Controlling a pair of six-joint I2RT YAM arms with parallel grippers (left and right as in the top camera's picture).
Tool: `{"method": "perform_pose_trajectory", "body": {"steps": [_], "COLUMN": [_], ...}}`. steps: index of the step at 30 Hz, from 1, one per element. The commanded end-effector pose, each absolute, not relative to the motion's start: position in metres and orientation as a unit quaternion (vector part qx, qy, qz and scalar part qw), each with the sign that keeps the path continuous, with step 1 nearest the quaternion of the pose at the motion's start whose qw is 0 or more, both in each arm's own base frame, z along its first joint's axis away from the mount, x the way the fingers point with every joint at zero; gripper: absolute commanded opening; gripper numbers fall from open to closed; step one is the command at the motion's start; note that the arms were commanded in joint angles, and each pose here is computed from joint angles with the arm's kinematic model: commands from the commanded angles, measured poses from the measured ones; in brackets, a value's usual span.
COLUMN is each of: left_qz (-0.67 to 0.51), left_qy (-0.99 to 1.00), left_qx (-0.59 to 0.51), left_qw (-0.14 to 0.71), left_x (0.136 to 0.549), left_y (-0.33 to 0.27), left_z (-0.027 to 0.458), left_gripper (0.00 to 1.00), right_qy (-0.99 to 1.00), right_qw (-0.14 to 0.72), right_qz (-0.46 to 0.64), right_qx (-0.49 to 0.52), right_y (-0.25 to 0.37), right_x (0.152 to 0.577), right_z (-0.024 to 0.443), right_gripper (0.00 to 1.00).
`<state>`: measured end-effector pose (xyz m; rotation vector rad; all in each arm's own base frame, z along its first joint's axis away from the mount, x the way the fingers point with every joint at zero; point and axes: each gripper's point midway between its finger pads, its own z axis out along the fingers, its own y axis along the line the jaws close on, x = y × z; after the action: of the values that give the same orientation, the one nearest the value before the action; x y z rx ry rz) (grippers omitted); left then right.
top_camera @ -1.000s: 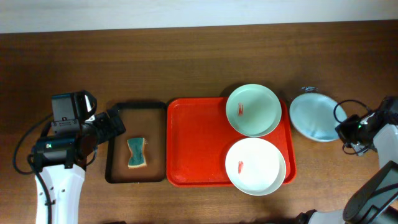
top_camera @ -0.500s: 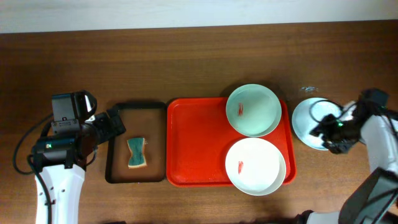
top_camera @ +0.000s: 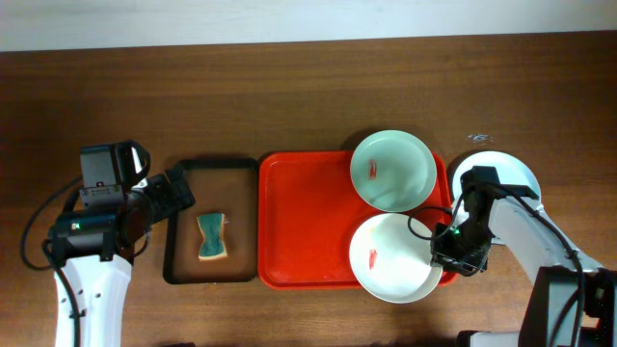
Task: Clean dirty plates on tray and stack at the side
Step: 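Pull the lower plate toward the tray center with the right gripper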
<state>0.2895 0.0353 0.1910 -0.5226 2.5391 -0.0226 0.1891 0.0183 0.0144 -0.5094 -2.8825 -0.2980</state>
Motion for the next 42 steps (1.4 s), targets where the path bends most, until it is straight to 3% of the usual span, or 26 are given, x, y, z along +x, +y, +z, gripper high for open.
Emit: {"method": "perform_pose_trajectory", "body": {"steps": [1, 7, 9, 16, 18, 23, 24, 25, 26, 27, 28, 29, 32, 39, 41, 42], "left_qz": [-0.008, -0.009, -0.009, -0.009, -0.009, -0.009, -0.008, -0.009, -0.009, -0.008, -0.008, -0.008, -0.009, -0.008, -0.009, -0.008], "left_qy": [0.938, 0.938, 0.938, 0.938, 0.938, 0.938, 0.938, 0.938, 0.938, 0.938, 0.938, 0.938, 0.938, 0.938, 0.938, 0.938], "left_qx": [-0.201, -0.201, -0.201, -0.201, -0.201, -0.201, -0.201, -0.201, -0.201, -0.201, -0.201, -0.201, -0.201, -0.201, -0.201, -0.201], "left_qw": [0.282, 0.282, 0.282, 0.282, 0.282, 0.282, 0.282, 0.282, 0.282, 0.282, 0.282, 0.282, 0.282, 0.282, 0.282, 0.282], "left_x": [0.29, 0.29, 0.29, 0.29, 0.29, 0.29, 0.29, 0.29, 0.29, 0.29, 0.29, 0.29, 0.29, 0.29, 0.29, 0.29], "left_y": [0.038, 0.037, 0.037, 0.037, 0.037, 0.037, 0.038, 0.037, 0.037, 0.038, 0.038, 0.038, 0.037, 0.038, 0.037, 0.038], "left_z": [0.198, 0.198, 0.198, 0.198, 0.198, 0.198, 0.198, 0.198, 0.198, 0.198, 0.198, 0.198, 0.198, 0.198, 0.198, 0.198], "left_gripper": [0.99, 0.99, 0.99, 0.99, 0.99, 0.99, 0.99, 0.99, 0.99, 0.99, 0.99, 0.99, 0.99, 0.99, 0.99, 0.99], "right_qy": [-0.968, -0.955, -0.953, -0.98, -0.98, -0.985, -0.985, -0.985, -0.986, -0.986, -0.987, -0.987, -0.99, -0.993, -0.994, -0.994], "right_qw": [0.102, 0.091, 0.049, -0.073, -0.082, -0.11, -0.119, -0.124, -0.123, -0.123, -0.122, -0.12, -0.103, -0.08, -0.059, -0.053], "right_qz": [-0.154, -0.266, -0.28, -0.15, -0.157, -0.113, -0.104, -0.105, -0.106, -0.103, -0.103, -0.102, -0.092, -0.079, -0.083, -0.09], "right_qx": [-0.171, -0.098, -0.106, -0.104, -0.092, -0.073, -0.065, -0.05, -0.041, -0.035, -0.035, -0.036, -0.036, -0.037, -0.037, -0.036], "right_y": [0.038, 0.115, 0.155, 0.164, 0.173, 0.17, 0.168, 0.168, 0.167, 0.167, 0.167, 0.166, 0.162, 0.157, 0.158, 0.16], "right_x": [0.191, 0.202, 0.226, 0.253, 0.254, 0.285, 0.289, 0.292, 0.292, 0.291, 0.291, 0.29, 0.283, 0.273, 0.265, 0.262], "right_z": [0.019, 0.033, 0.034, 0.018, 0.02, 0.088, 0.094, 0.096, 0.096, 0.096, 0.095, 0.093, 0.073, 0.021, 0.019, 0.019], "right_gripper": [0.04, 0.04, 0.04, 0.04, 0.41, 0.58, 0.94, 0.98, 0.99, 0.81, 0.51, 0.39, 0.45, 0.45, 0.27, 0.27]}}
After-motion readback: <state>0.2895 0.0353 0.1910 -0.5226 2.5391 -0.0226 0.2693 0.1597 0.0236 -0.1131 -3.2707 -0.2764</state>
